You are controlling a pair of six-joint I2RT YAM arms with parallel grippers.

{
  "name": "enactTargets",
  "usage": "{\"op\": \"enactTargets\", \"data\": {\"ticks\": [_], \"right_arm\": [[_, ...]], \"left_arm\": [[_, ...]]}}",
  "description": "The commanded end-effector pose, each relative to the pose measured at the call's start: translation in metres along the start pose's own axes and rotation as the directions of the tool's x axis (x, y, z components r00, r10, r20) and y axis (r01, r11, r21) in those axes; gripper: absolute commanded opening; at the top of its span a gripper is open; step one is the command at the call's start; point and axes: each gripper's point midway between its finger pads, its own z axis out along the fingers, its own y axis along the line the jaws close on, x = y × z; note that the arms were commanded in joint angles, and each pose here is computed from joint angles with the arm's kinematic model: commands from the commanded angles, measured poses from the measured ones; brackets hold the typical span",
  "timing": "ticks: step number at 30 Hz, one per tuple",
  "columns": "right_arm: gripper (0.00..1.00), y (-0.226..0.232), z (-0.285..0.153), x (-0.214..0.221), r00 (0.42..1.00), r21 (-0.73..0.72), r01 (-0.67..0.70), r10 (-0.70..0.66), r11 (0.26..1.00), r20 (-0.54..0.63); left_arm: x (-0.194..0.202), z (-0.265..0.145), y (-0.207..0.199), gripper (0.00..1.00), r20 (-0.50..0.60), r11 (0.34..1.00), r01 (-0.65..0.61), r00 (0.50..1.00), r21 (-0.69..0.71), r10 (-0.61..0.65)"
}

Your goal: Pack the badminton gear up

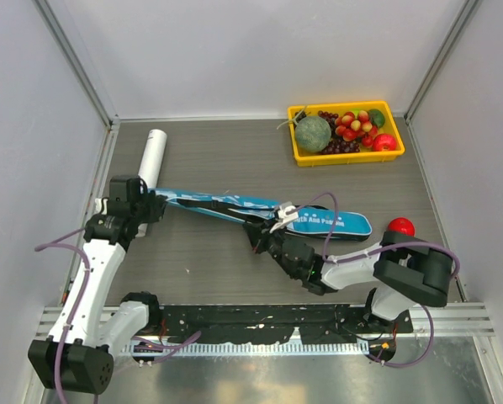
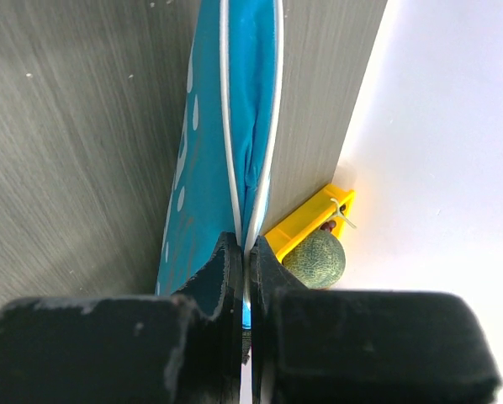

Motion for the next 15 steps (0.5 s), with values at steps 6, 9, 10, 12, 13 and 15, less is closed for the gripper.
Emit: {"op": "enactTargets", "data": {"ticks": [6,9,10,12,13,15], "right_arm": [[0.05,-0.032,-0.034,0.003,0.997,0.050,0.068,-0.065,0.996,-0.044],[0.05,-0.038,-0.043,0.011,0.992,0.048,0.095,-0.091,0.994,-0.090],[0.05,-0.042,-0.046,0.015,0.989,0.051,0.103,-0.097,0.993,-0.108],[0.05,-0.047,-0.054,0.020,0.987,0.049,0.105,-0.098,0.993,-0.128],[0.05,-0.050,-0.057,0.023,0.987,0.057,0.091,-0.082,0.994,-0.138],[0.05,-0.058,-0.063,0.029,0.984,0.075,0.078,-0.065,0.994,-0.168]], "left_arm": [[-0.014,0.004,-0.061,0.00,0.093,0.958,-0.102,0.992,0.268,0.080],[-0.011,0.006,-0.072,0.00,0.085,0.935,-0.141,0.989,0.324,0.120],[-0.012,0.008,-0.072,0.00,0.085,0.935,-0.149,0.988,0.321,0.128],[-0.011,0.010,-0.075,0.00,0.091,0.927,-0.184,0.983,0.326,0.163],[-0.011,0.010,-0.077,0.00,0.091,0.923,-0.196,0.980,0.331,0.176],[-0.011,0.012,-0.081,0.00,0.098,0.915,-0.217,0.976,0.340,0.195]]}}
